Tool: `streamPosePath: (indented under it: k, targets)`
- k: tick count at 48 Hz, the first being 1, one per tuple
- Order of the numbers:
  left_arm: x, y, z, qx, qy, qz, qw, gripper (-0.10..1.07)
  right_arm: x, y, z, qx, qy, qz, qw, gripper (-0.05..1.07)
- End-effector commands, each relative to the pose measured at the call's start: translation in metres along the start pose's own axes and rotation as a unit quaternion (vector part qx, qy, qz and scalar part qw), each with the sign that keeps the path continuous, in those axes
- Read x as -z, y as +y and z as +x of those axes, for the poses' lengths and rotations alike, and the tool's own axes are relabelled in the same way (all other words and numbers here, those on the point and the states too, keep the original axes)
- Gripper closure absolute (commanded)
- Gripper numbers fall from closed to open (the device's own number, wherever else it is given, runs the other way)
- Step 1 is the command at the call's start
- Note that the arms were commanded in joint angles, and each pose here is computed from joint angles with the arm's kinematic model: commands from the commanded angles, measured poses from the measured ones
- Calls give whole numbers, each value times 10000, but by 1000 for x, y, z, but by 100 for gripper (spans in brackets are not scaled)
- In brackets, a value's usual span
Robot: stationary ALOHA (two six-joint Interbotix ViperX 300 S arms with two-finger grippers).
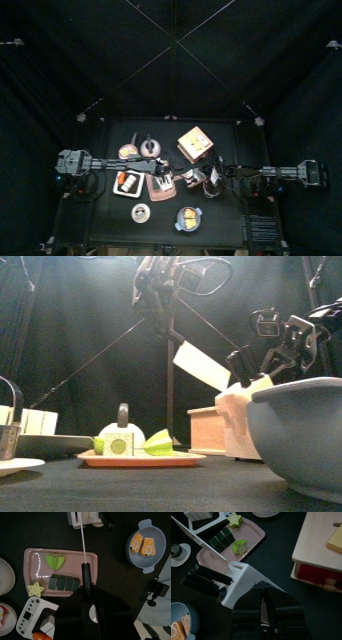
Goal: Put cleaver back in holder
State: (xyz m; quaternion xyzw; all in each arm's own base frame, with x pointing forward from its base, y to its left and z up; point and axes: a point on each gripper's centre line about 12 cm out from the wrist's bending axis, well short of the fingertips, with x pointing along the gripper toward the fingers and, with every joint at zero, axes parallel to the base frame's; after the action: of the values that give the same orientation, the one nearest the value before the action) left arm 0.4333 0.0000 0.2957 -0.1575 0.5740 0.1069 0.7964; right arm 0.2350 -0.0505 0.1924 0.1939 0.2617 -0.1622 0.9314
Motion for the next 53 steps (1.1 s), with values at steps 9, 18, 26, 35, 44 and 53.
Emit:
streamPosePath:
  k: [9, 18, 26, 35, 44, 53]
  targets:
    - [-15, 5, -22, 91, -345, -96, 9993, 57, -9, 5, 0, -146, -159, 7, 9998, 71]
    - [-16, 10, -24, 67, -314, -148, 9994, 57, -4, 5, 3, -164, -59, 41, 9998, 71]
    - [-15, 10, -24, 66, -257, -147, 9995, 57, -2, 4, 4, -144, -26, 44, 9999, 71]
    - [-16, 8, -27, 144, -277, -167, 9994, 57, -3, 4, 4, -132, -30, 60, 9999, 71]
    - [-16, 5, -30, 167, -309, -137, 9993, 57, -2, 3, 5, -121, -18, 56, 9999, 71]
    - [-17, 5, -27, 164, -286, -147, 9993, 57, -2, 3, 5, -121, -18, 56, 9999, 71]
